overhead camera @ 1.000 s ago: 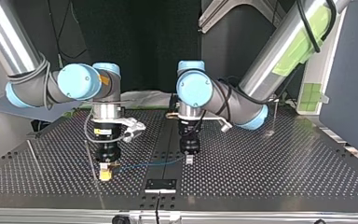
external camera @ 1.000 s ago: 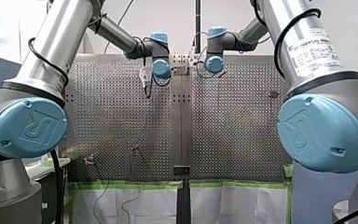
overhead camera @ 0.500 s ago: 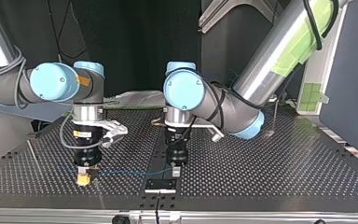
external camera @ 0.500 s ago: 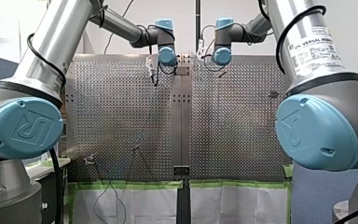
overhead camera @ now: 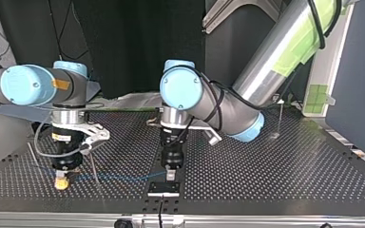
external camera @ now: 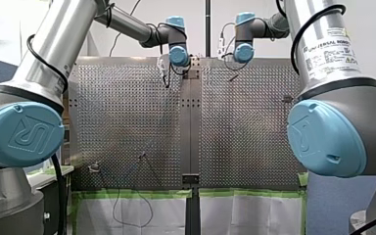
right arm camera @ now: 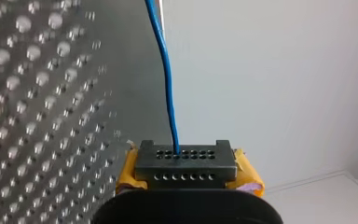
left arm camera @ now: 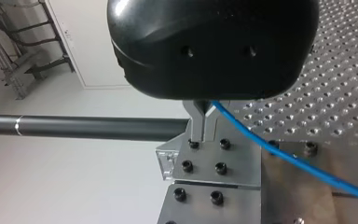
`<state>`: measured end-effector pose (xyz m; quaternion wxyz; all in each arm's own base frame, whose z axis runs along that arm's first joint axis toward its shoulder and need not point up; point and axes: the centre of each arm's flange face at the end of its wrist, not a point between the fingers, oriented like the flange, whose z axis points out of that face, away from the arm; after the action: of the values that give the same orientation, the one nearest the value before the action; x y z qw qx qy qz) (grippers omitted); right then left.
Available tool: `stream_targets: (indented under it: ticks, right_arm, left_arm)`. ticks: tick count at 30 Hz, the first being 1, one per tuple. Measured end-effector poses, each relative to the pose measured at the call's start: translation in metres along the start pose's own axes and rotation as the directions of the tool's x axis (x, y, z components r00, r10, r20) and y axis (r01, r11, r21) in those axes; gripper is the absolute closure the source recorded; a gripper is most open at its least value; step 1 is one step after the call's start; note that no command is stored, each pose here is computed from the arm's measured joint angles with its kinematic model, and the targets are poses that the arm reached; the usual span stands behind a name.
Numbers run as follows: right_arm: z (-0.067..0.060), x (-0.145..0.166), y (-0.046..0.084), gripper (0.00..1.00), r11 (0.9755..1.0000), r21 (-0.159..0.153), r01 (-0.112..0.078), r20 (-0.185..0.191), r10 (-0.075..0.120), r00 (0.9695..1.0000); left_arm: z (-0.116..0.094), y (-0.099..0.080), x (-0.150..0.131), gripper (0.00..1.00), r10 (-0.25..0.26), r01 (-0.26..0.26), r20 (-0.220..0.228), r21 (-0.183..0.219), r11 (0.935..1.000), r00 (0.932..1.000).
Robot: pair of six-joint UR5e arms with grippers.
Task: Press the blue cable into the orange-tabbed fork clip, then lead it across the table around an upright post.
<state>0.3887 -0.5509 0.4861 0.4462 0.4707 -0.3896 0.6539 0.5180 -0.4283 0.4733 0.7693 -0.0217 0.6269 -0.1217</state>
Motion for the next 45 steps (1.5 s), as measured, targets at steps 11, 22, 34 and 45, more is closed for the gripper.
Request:
stream_targets:
  ticks: [11,22,34,45]
  right_arm:
    - [0.005,0.006,0.032,1.00,0.9987,-0.048,0.016,0.012,-0.015,0.9998]
    - [0.012,0.006,0.063,1.00,0.9956,-0.088,0.033,0.021,-0.031,0.9993]
    - [0.017,0.005,0.090,1.00,0.9935,-0.104,0.046,0.033,-0.043,0.9985]
    - [0.020,0.004,0.109,1.00,0.9907,-0.124,0.056,0.043,-0.051,0.9978]
  left_arm:
    - [0.008,-0.012,0.002,1.00,-0.017,0.018,-0.013,0.019,0.9997,0.9998]
    - [0.016,-0.036,0.000,1.00,-0.059,0.061,-0.023,0.053,0.9968,0.9980]
    - [0.022,-0.048,0.018,1.00,-0.067,0.072,-0.062,0.080,0.9942,0.9958]
    - [0.034,-0.065,0.042,1.00,-0.083,0.091,-0.081,0.108,0.9900,0.9933]
